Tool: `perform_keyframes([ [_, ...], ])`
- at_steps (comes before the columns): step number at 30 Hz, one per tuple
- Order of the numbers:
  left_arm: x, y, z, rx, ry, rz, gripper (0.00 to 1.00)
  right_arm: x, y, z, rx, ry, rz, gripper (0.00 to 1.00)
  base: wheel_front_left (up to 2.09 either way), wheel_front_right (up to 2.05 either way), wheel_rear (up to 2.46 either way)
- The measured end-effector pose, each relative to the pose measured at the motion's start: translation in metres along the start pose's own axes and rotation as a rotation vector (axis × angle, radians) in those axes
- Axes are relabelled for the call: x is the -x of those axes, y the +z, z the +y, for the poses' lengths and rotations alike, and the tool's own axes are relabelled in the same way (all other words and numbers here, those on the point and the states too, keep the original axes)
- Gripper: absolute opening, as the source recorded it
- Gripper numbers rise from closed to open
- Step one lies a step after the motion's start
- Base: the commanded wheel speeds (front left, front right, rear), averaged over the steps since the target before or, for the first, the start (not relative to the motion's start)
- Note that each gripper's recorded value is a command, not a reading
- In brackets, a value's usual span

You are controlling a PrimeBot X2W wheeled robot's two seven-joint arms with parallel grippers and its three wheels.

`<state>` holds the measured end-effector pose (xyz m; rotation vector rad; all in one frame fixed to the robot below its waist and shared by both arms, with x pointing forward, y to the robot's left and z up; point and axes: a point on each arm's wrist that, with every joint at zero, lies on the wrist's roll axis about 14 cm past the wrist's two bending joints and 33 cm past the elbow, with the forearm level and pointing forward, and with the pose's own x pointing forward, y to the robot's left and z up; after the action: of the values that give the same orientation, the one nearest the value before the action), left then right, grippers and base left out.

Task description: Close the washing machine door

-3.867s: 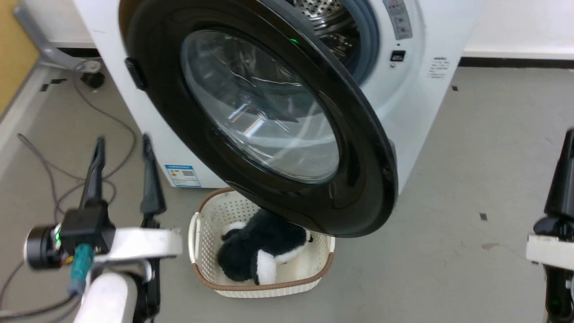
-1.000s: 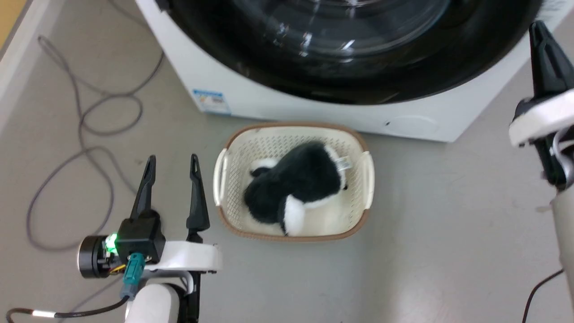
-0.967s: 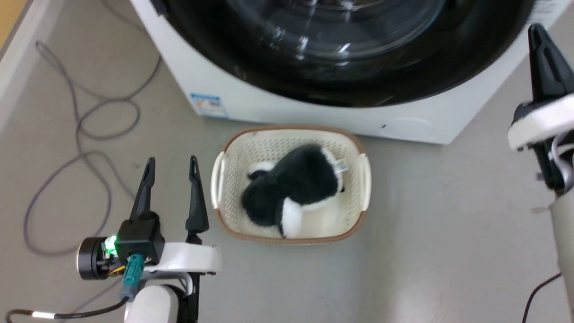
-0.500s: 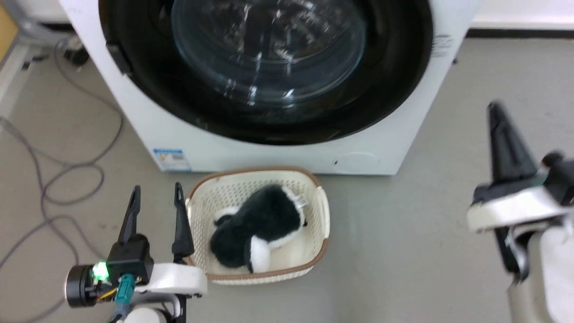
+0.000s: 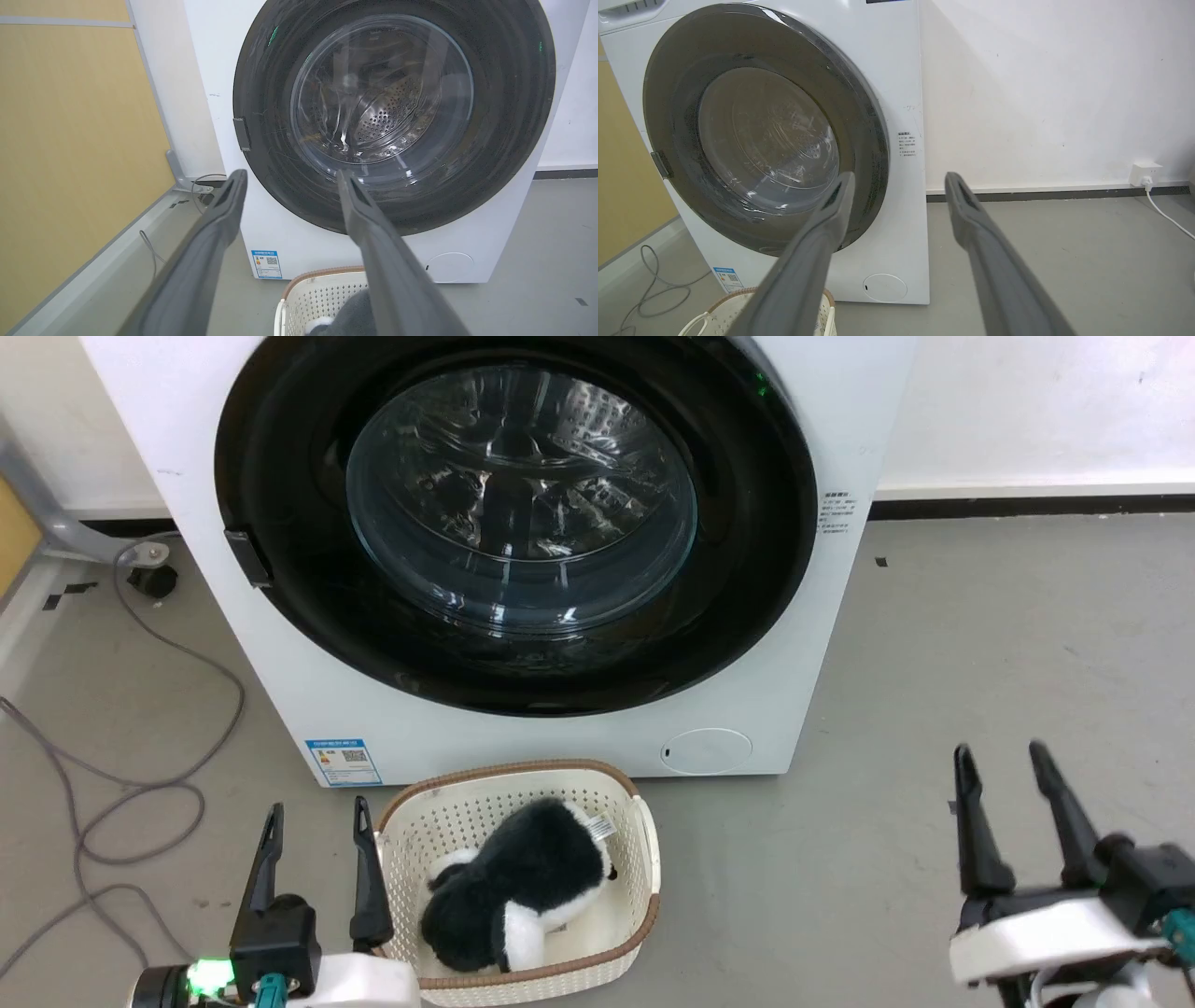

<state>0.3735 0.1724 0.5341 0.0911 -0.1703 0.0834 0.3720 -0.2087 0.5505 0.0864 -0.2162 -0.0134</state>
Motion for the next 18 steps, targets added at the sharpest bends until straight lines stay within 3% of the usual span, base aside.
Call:
perform_keyframes([
  [7,0.006,-0.003,0.001,0.007,0.001,0.014,1.0,0.015,-0.016,0.001,-0.033,-0.004,0.052,1.0,0.0,0.0,0.0],
  [8,0.006,-0.003,0.002,0.007,0.003,0.015,0.0,0.015,-0.017,0.002,-0.032,-0.003,0.056,0.0,0.0,0.0,0.0],
  [18,0.007,-0.005,0.002,0.008,0.0,0.025,0.0,0.015,-0.018,0.003,-0.029,0.003,0.064,0.0,0.0,0.0,0.0],
])
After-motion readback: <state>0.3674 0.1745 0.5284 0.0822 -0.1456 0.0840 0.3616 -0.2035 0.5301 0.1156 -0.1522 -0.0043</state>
